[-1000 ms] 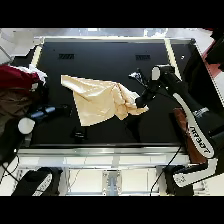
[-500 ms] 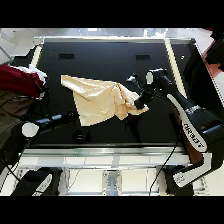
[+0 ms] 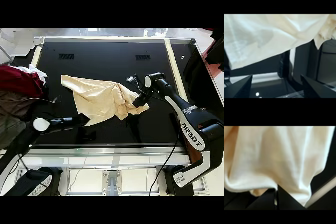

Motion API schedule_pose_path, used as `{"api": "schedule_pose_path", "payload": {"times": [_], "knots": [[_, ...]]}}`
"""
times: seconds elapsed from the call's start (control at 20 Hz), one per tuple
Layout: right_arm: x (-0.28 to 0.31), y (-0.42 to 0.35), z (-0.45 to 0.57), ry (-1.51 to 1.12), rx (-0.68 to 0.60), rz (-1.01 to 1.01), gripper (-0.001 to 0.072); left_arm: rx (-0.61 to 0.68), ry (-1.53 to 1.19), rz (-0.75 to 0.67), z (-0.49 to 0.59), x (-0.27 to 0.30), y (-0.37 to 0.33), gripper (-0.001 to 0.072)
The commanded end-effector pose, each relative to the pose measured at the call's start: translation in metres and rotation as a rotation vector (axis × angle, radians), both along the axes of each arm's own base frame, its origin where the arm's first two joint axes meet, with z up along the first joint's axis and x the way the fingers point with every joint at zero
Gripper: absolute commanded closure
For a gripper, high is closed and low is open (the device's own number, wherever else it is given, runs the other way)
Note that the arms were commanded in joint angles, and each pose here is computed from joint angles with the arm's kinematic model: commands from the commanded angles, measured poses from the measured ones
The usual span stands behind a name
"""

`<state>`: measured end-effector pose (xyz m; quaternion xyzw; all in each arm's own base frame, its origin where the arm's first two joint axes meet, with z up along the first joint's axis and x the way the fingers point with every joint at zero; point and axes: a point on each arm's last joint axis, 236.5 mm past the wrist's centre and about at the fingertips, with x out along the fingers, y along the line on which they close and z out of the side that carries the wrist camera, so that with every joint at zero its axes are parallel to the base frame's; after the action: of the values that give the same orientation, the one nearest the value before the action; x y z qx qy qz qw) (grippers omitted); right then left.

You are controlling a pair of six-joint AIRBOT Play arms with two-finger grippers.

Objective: Fold the shirts.

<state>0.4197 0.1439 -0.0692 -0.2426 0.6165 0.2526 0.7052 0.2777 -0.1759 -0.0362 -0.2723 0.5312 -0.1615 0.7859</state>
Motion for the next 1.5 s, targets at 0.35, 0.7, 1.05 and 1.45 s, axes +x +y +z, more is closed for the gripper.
{"api": "schedule_pose_path", "payload": {"times": [0.35,0.7,1.05,1.45], "knots": [[0.023,0.001,0.003,-0.095,0.02,-0.071,0.0692,-0.003,0.137,0.046,-0.048,-0.003,-0.021,0.002],[0.021,0.0,0.002,-0.085,0.018,-0.071,0.0691,0.049,0.119,0.049,-0.053,0.001,-0.008,0.011],[0.019,0.0,0.002,-0.077,0.018,-0.072,0.0691,0.096,0.119,0.105,-0.059,0.007,0.008,0.011],[0.02,0.001,0.004,-0.081,0.022,-0.076,0.0691,0.085,0.066,0.233,-0.066,0.036,0.017,0.047]]}}
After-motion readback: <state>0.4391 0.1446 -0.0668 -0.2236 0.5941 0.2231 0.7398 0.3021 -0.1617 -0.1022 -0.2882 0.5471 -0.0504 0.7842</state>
